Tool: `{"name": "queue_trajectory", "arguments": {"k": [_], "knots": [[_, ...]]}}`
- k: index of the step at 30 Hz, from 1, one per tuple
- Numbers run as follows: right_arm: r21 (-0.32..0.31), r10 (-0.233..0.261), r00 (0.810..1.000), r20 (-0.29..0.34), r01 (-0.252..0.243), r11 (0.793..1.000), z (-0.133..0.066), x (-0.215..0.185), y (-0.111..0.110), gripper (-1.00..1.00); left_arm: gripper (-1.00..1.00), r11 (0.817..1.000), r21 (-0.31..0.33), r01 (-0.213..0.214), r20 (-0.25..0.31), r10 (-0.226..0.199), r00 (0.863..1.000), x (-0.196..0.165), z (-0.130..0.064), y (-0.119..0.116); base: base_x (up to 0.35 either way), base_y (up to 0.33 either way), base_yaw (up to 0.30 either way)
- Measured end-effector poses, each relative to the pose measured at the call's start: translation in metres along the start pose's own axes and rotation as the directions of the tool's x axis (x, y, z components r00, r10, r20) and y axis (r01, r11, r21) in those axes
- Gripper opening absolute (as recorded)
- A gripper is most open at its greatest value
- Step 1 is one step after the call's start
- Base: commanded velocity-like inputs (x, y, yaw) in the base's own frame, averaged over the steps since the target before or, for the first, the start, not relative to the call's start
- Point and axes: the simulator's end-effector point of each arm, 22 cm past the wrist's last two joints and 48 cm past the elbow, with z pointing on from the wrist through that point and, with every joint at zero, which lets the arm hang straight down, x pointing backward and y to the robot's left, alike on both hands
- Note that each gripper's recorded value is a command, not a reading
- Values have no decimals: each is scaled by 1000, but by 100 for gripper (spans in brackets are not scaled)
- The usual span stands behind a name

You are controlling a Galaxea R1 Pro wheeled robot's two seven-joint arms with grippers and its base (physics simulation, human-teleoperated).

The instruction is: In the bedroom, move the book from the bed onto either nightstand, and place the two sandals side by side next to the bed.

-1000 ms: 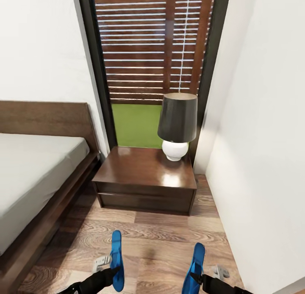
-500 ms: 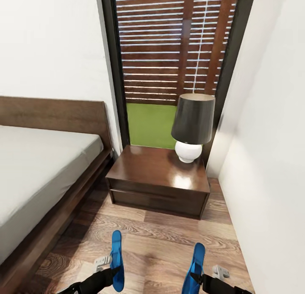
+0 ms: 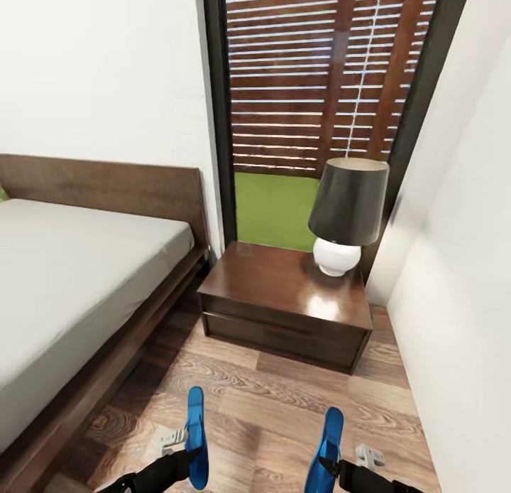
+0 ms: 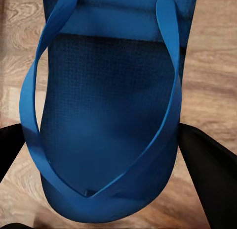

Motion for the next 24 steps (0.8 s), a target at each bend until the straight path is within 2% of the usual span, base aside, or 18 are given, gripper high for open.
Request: {"name": "queue_trajectory", "arguments": {"k": [5,24], "knots": [[0,0,1000,0,0,1000,0,0,0,-100,-100,1000,0,0,0,0,1000,0,0,0,-160,-59,153],[0,0,1000,0,0,1000,0,0,0,-100,-100,1000,-2,14,-16,-14,1000,9,0,0,-5,-2,147]]}}
